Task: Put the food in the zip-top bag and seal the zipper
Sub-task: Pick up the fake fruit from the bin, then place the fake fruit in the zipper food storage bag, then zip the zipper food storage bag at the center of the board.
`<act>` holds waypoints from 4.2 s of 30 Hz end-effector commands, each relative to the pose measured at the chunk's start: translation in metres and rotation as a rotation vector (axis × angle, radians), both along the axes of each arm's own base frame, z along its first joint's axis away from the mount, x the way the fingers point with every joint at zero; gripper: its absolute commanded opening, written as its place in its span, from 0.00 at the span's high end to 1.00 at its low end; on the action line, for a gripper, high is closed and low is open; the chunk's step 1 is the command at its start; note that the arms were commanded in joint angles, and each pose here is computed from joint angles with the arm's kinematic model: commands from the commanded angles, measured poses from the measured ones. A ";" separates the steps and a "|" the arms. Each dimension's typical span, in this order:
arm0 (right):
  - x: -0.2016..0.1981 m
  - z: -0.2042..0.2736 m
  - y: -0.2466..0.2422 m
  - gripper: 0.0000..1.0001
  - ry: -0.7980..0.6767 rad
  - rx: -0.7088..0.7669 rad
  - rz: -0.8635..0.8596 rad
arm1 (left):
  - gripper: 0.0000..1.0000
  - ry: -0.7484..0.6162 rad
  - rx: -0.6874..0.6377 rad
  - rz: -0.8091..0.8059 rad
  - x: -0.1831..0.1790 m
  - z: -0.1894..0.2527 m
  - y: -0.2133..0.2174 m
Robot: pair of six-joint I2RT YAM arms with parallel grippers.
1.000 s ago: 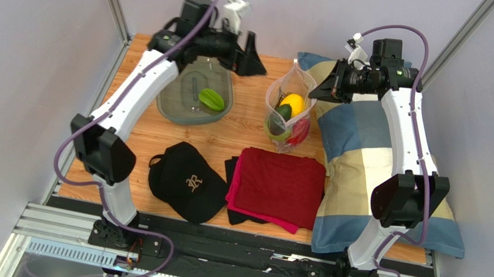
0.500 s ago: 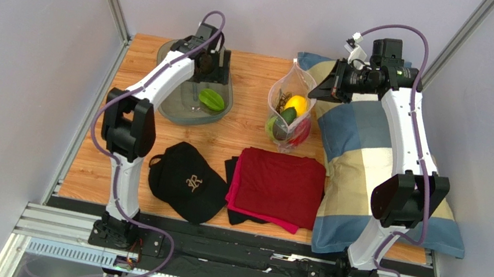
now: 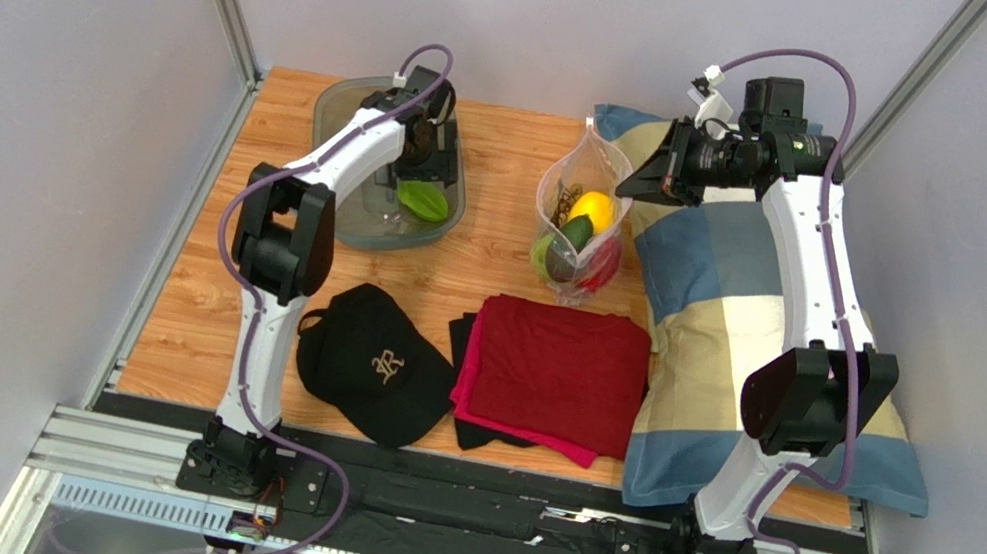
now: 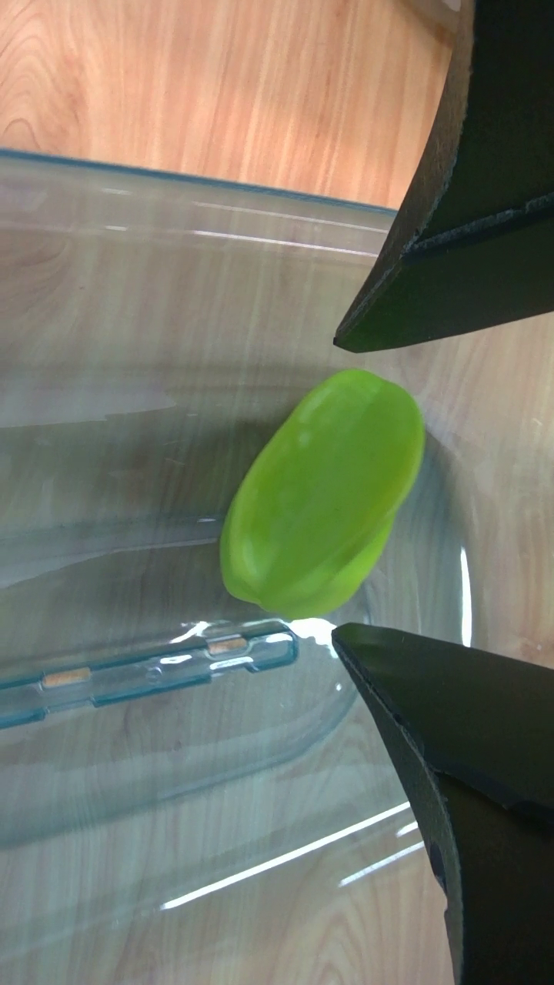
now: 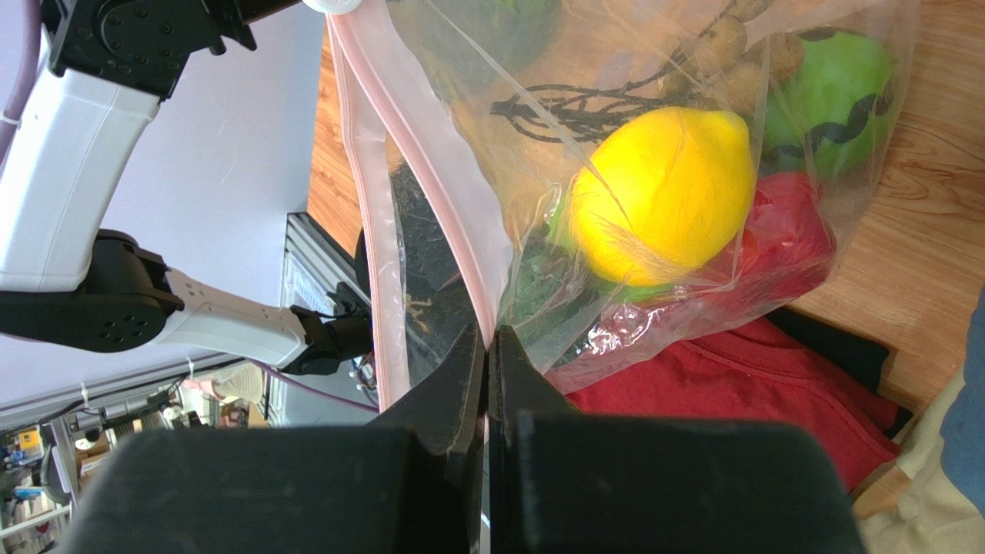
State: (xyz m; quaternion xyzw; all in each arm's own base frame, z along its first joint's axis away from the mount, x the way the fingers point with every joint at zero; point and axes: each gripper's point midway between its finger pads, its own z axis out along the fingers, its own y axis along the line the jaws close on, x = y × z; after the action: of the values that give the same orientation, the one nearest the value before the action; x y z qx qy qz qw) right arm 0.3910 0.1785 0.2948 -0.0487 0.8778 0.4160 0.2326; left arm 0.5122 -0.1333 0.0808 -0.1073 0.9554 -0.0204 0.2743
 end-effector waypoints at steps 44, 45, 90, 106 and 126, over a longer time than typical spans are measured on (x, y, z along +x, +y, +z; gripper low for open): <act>-0.004 0.030 0.013 1.00 -0.062 0.089 0.054 | 0.58 -1.006 -0.365 -0.849 -0.089 0.339 -0.223; -0.005 0.031 0.013 1.00 -0.063 0.090 0.055 | 0.58 -1.004 -0.369 -0.859 -0.092 0.338 -0.228; -0.015 -0.005 0.027 1.00 -0.079 0.135 0.099 | 0.09 -0.321 -0.790 -0.608 -0.099 0.231 -0.239; -0.022 -0.004 0.060 0.99 -0.145 0.104 0.106 | 0.14 -0.255 -0.778 -0.561 -0.099 0.209 -0.253; -0.020 0.059 0.000 0.23 -0.313 0.167 0.173 | 1.00 -0.413 -0.708 -1.393 -0.144 0.245 -0.229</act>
State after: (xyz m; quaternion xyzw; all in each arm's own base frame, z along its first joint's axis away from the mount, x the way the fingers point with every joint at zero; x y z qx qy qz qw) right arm 0.3791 0.1909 0.3244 -0.1289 0.8100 0.4921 0.2918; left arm 0.3965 -0.3684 0.2840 0.2874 0.7705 -0.4908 0.2879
